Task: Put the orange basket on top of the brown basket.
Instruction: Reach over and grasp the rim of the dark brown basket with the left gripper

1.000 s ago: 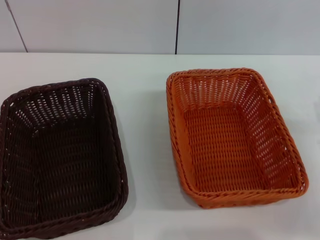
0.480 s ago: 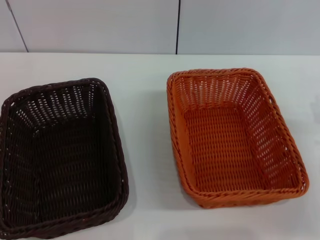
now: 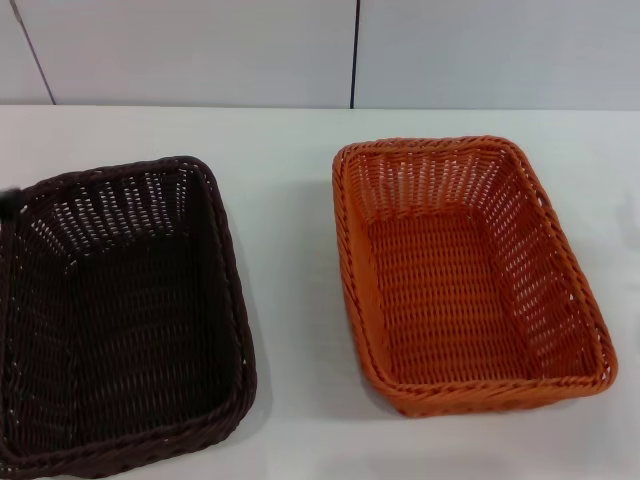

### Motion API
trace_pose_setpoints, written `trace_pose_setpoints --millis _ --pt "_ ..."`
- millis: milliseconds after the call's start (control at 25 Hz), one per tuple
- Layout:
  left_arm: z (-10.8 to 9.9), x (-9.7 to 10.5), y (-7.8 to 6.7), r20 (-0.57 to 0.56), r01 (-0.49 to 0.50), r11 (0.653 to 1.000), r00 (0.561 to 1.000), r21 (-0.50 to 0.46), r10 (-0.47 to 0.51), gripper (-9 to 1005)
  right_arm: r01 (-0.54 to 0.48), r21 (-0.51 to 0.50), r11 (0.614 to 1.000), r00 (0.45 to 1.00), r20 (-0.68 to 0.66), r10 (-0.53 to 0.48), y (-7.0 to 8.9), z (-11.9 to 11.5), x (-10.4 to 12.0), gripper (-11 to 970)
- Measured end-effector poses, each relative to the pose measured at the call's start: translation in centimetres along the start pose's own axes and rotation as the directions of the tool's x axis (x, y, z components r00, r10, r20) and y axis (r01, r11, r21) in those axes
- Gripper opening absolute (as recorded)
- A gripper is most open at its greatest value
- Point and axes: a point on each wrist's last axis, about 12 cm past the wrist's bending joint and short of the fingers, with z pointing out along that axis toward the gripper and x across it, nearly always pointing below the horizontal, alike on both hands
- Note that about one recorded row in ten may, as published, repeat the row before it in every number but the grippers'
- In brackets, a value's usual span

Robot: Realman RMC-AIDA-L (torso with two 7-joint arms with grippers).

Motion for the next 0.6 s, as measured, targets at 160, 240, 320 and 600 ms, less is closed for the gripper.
trace_pose_setpoints --millis 160,240,320,600 --pt "0.6 0.6 -0.1 -0.1 -0.005 1.0 0.995 -0.011 0.004 743 0.0 0.0 1.0 1.0 0.0 0.0 0.0 0.0 0.0 788" --pt "1.2 1.2 -0.1 -0.161 -0.005 1.0 0.987 -0.002 0.004 738 0.0 -0.001 1.0 1.0 -0.001 0.0 0.0 0.0 0.0 788" --pt "1.4 1.5 -0.1 -0.178 -0.001 1.0 0.984 0.003 0.001 733 -0.001 -0.001 1.0 1.0 -0.001 0.001 0.0 -0.1 0.0 788" --pt "2.8 2.7 0.3 -0.268 0.015 1.0 0.963 -0.015 -0.019 717 0.0 0.003 1.0 1.0 -0.004 0.0 -0.1 -0.2 0.1 789"
